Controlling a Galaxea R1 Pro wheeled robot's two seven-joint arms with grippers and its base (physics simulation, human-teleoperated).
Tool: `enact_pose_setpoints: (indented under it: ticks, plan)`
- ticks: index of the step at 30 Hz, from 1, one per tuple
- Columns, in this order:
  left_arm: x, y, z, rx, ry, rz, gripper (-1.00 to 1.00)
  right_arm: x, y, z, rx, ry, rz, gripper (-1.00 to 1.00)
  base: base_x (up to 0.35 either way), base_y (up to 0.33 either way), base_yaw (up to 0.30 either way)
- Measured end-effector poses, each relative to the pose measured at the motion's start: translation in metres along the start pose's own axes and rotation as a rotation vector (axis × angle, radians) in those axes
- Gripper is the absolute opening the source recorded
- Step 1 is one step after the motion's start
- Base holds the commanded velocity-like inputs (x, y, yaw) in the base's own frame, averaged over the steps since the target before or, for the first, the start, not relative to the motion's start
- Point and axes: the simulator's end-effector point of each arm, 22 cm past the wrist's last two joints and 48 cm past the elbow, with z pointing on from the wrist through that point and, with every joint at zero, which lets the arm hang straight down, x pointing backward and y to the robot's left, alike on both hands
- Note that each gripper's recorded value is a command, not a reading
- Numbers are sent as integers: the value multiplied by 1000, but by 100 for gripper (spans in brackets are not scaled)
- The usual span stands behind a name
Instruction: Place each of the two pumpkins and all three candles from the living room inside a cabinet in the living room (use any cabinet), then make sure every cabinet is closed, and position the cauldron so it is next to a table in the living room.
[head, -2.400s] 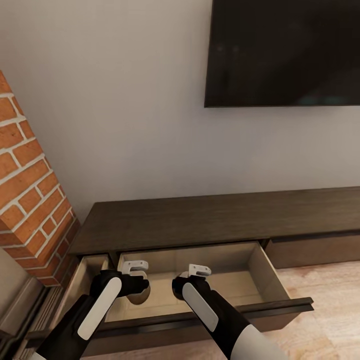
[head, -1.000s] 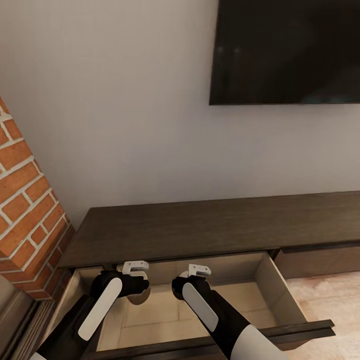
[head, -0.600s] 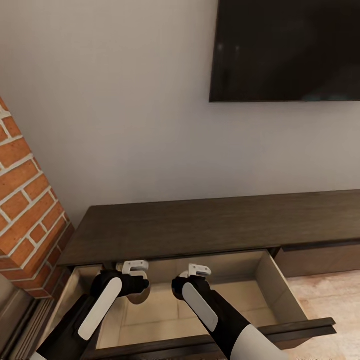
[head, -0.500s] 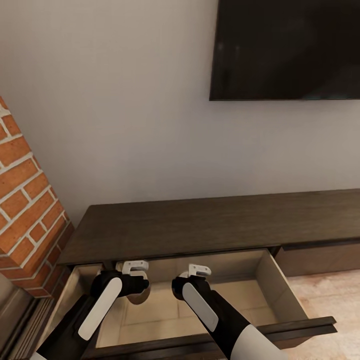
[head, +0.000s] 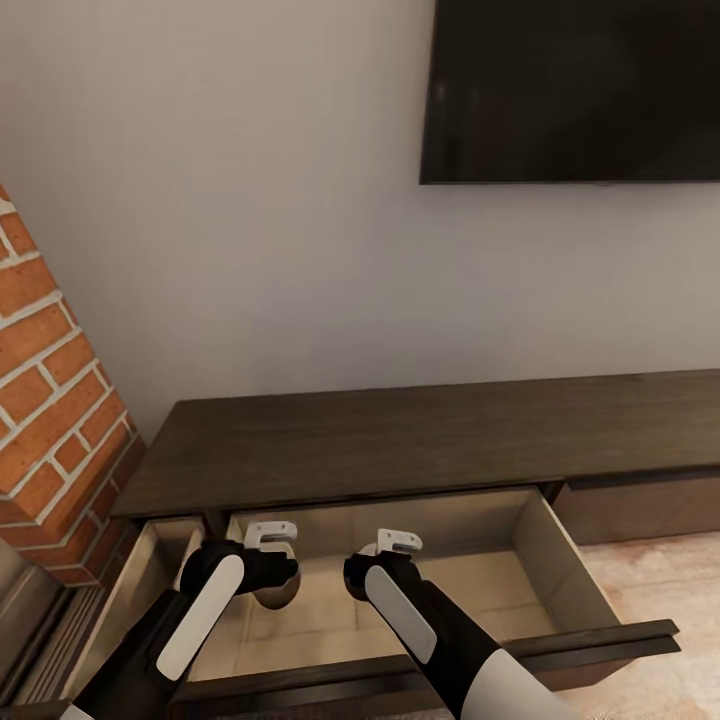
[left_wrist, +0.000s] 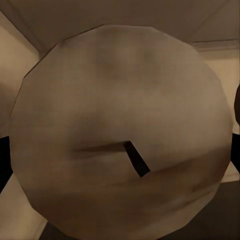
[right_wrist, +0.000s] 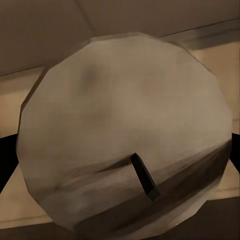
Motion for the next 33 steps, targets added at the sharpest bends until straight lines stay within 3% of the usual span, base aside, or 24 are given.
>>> enact_pose_setpoints:
  ticks: [25,33]
  plan:
    - [35,3,41,-3,97,1,-100,39,-8,39,11,96,8,-100,0,0,0]
    - [35,2,41,-3,94,1,-100,39,-8,39,11,95,7,-100,0,0,0]
